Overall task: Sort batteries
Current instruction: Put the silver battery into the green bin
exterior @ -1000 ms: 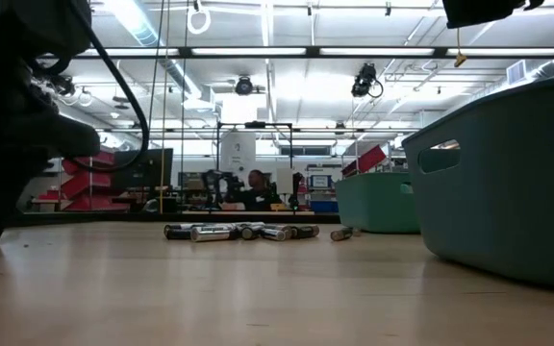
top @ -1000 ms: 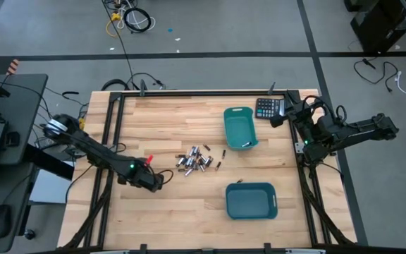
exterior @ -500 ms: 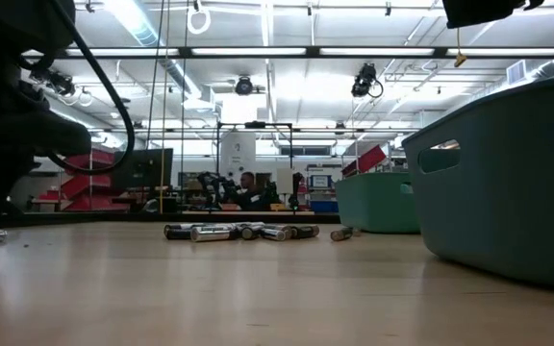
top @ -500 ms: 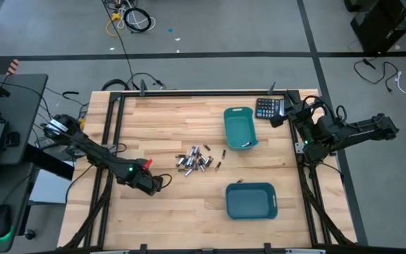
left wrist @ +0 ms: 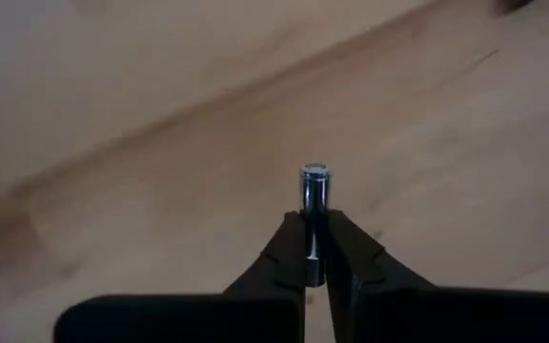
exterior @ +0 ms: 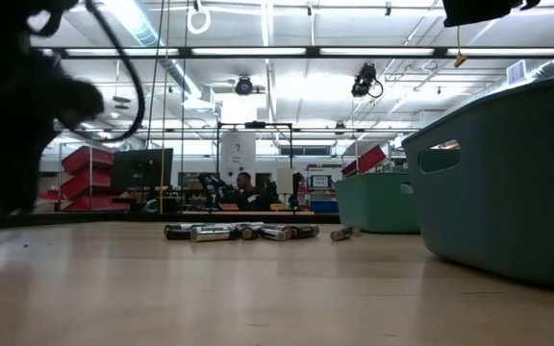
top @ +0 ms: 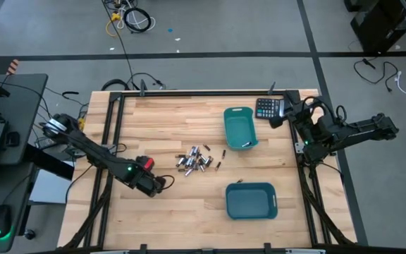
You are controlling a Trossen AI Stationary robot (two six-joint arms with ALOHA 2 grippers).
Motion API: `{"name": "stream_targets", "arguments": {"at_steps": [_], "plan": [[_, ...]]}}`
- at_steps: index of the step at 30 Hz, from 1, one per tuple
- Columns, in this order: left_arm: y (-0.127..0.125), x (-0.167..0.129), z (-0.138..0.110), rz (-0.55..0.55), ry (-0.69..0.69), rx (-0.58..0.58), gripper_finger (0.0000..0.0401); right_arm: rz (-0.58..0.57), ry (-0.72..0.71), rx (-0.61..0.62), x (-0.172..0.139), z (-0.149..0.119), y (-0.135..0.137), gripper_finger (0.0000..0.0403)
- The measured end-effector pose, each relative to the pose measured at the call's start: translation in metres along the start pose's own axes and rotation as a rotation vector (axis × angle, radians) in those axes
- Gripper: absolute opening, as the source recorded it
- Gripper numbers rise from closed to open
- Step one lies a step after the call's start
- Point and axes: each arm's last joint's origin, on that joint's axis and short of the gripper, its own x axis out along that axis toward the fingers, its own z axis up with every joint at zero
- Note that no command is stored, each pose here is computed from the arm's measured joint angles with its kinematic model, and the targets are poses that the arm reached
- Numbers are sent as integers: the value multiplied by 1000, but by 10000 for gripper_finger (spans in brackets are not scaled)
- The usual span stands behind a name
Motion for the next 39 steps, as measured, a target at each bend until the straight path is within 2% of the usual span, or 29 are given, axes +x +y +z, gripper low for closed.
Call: {"name": "stream_targets", "arguments": {"at_steps": [3,8,13,17,20,23,26,30,33,39], "plan": [[-13,-15,6,-68,-122,153,11,70,-43,1,0,1,2,15],[-39,-48,25,-104,-464,501,11,312,-177,51,-2,5,11,14],[-66,-79,53,7,-828,777,10,595,-286,97,-4,7,27,17],[-86,-95,78,48,-987,969,10,727,-326,57,-5,6,43,18],[-97,-102,98,-9,-1090,1132,10,767,-329,35,-4,4,56,19],[-102,-105,117,-157,-1215,1267,10,790,-331,50,-3,3,68,22],[-101,-104,137,-283,-1287,1319,10,848,-364,62,-5,4,80,29],[-94,-95,159,-373,-1336,1305,10,883,-420,74,-10,6,92,46],[-93,-91,168,-463,-1416,1291,10,880,-440,40,-10,4,103,65],[-102,-73,179,-466,-1497,1236,10,845,-485,46,-6,2,122,103]]}}
